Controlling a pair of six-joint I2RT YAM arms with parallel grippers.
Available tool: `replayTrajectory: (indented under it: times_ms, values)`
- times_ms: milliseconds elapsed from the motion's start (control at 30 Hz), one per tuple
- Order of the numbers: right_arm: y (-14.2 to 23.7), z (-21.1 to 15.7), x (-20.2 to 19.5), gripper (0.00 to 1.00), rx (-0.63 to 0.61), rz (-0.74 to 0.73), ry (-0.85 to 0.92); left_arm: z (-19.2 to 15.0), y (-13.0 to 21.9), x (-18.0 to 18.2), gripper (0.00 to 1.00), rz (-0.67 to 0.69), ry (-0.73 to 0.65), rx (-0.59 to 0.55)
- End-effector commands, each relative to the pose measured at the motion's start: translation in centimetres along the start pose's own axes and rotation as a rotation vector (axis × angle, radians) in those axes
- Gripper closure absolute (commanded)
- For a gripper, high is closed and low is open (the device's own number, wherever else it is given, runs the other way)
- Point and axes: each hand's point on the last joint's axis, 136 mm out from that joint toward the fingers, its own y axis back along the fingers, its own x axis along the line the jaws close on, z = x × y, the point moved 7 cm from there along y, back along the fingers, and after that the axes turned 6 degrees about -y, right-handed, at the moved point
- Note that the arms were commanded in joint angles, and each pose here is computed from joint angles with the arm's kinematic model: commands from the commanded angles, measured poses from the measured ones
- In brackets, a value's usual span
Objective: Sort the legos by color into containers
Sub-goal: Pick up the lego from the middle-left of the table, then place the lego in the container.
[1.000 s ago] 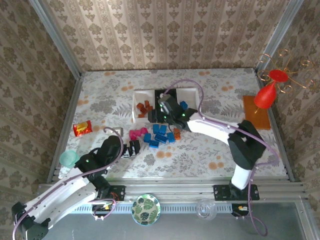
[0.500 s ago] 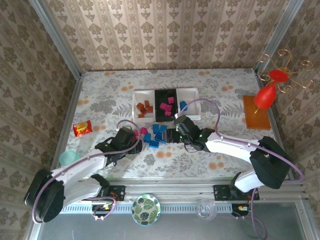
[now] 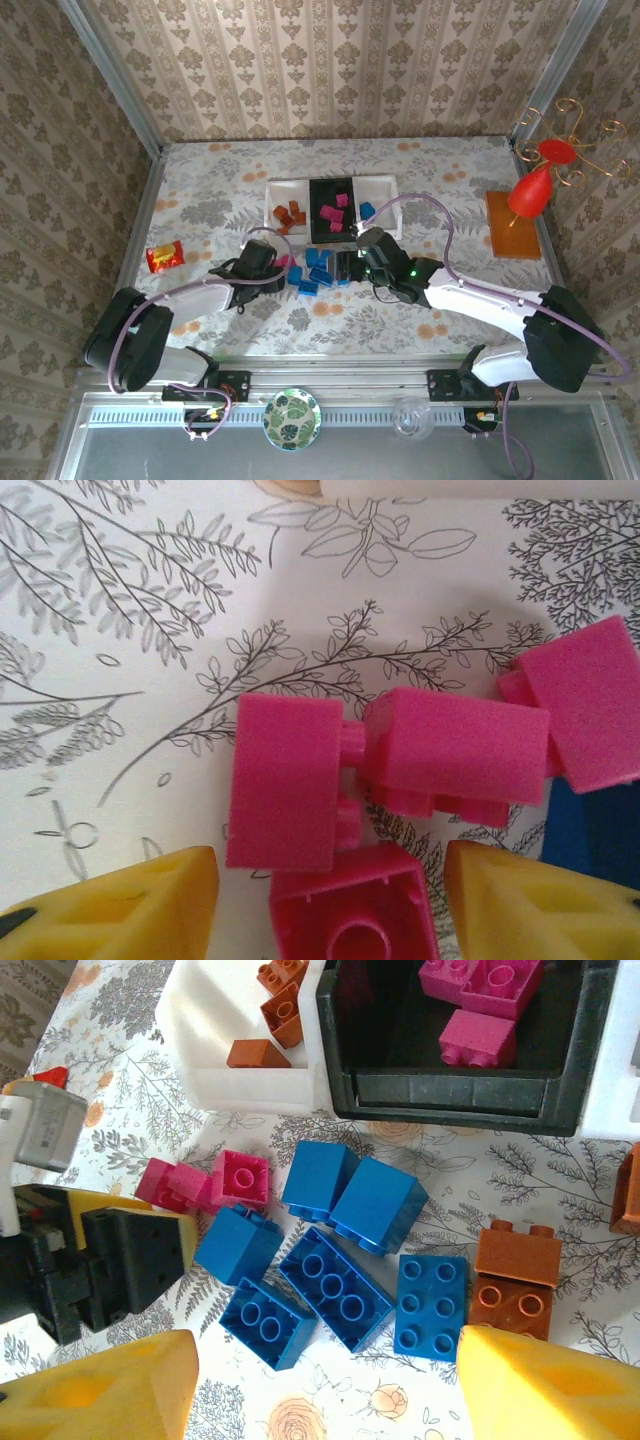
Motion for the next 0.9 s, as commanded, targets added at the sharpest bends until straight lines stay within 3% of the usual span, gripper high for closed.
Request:
replayTrajectory:
  times_ms: [0,200,400,633,867]
  values:
    - [0.8,-0.1,-0.8,0.29,-0.029,-0.044,0.011,0.3,-0.4,-0.3,0.43,-0.027,0.0,-0.005]
    - [1.4,0.2,-1.2,0.28,-0.058,-0.07,0.016,-1.0,-0.1,0.1,0.64,-0.038,0.016,0.014]
    - [1.9,0.2,-2.3,0.28,-0.083,-0.108,0.005,-0.6,3.5,0.0,0.69,-0.107,0.049,-0.035]
    - [1.9,-1.1,-4.7,0.28,-0.088,-0.169,-0.041,5.2,8.6,-2.9,0.69,-0.245,0.023,-0.169]
    - [2.2,-2.4,-6.2,0.28,-0.08,-0.219,-0.065,12.7,7.2,-9.6,0.69,-0.322,-0.084,-0.214]
